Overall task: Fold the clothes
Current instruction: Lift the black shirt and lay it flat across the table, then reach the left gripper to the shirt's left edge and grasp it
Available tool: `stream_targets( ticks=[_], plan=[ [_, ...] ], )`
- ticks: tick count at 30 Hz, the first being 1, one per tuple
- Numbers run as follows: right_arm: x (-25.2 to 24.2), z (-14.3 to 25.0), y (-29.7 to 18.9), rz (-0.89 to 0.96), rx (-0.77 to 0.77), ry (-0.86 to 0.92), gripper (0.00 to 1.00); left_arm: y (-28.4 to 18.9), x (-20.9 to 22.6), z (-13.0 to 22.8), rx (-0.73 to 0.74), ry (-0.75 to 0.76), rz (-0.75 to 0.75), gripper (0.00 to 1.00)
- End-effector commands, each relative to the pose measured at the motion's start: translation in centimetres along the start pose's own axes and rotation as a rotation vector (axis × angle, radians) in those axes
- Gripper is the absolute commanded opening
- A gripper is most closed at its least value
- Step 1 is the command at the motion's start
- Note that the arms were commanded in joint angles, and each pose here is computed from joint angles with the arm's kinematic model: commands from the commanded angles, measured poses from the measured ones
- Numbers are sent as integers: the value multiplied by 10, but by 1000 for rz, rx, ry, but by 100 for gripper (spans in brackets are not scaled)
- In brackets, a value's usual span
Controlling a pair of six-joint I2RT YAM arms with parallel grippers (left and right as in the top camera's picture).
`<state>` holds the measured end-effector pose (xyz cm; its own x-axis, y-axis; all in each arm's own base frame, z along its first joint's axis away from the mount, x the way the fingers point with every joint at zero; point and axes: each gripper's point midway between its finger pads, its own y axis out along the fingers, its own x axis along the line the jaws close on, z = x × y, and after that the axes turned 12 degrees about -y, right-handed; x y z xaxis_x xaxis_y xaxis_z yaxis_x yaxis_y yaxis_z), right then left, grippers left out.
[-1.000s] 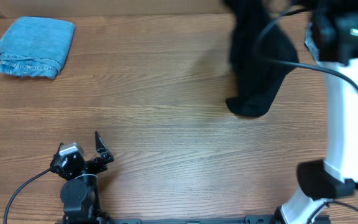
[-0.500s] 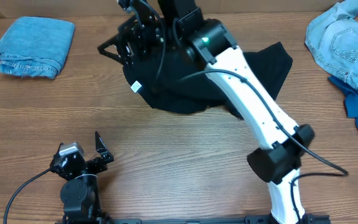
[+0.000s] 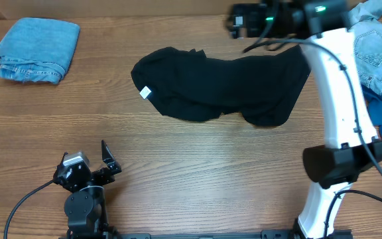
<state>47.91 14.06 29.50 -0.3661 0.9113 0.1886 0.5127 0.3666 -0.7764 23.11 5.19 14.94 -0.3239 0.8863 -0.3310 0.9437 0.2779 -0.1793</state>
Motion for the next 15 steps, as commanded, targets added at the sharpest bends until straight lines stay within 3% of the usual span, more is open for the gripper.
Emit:
stream_targets(
  ticks=[1, 7, 15],
  plan=[
    [-54, 21, -10, 115, 68, 159, 100, 0, 3, -2, -14, 17, -15, 100],
    [-91, 57, -6, 151, 195, 288, 100, 0, 3, -2, -15, 16, -15, 100],
    [-106, 72, -3, 162, 237, 355, 100, 0, 1, -7, -33, 11, -8, 100]
  ],
)
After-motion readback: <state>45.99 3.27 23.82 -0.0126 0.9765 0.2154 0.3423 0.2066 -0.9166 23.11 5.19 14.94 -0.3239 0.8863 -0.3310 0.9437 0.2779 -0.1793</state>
